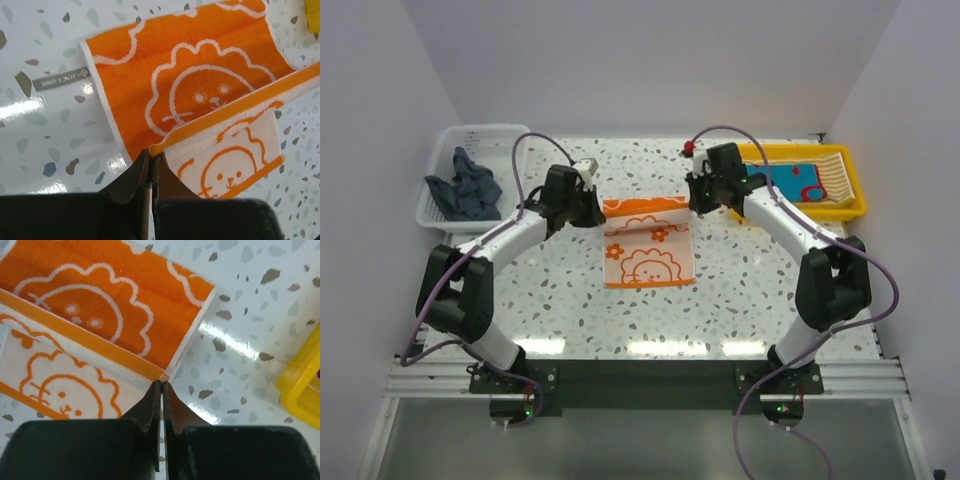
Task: Fold and stack the towels
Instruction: Fold the towel
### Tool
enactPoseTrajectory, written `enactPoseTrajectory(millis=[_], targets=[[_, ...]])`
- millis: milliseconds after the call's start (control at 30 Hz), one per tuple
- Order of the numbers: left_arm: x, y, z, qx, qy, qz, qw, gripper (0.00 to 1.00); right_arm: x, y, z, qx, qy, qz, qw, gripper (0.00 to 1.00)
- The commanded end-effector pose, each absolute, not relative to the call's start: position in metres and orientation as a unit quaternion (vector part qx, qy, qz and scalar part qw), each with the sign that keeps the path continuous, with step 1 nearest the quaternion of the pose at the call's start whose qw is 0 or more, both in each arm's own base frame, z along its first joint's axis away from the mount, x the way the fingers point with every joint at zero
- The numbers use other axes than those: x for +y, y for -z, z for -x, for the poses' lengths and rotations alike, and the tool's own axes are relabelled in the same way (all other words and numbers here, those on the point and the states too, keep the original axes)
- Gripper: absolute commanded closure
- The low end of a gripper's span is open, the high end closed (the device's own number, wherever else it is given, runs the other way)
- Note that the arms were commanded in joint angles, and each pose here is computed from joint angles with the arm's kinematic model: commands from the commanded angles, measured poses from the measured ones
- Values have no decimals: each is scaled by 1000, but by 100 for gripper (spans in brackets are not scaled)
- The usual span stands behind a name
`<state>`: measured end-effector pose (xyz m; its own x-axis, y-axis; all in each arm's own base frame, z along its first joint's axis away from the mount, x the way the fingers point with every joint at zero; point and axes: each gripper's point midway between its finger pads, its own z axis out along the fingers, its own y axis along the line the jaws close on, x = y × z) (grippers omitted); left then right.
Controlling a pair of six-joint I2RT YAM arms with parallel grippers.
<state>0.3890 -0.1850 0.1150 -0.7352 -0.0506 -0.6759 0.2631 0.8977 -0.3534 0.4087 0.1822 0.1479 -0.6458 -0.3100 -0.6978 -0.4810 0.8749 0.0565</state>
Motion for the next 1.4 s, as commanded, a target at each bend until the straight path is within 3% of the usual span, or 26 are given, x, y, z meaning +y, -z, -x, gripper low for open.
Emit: enactPoseTrajectory(millis=[0,667,1000,1367], targets=[[-177,-114,-372,912,202,-43,354,100,169,-145,-384,918,-122,172,337,100],[-179,-124,-335,918,176,-60,350,100,173,-151,-338,923,-174,131,317,100],[-184,-68,-306,934,191,-47,298,100,167,-81,-314,947,-167,116,249,100],[-190,-45,-283,940,201,-53,270,100,167,-61,-314,952,-162,115,232,100]])
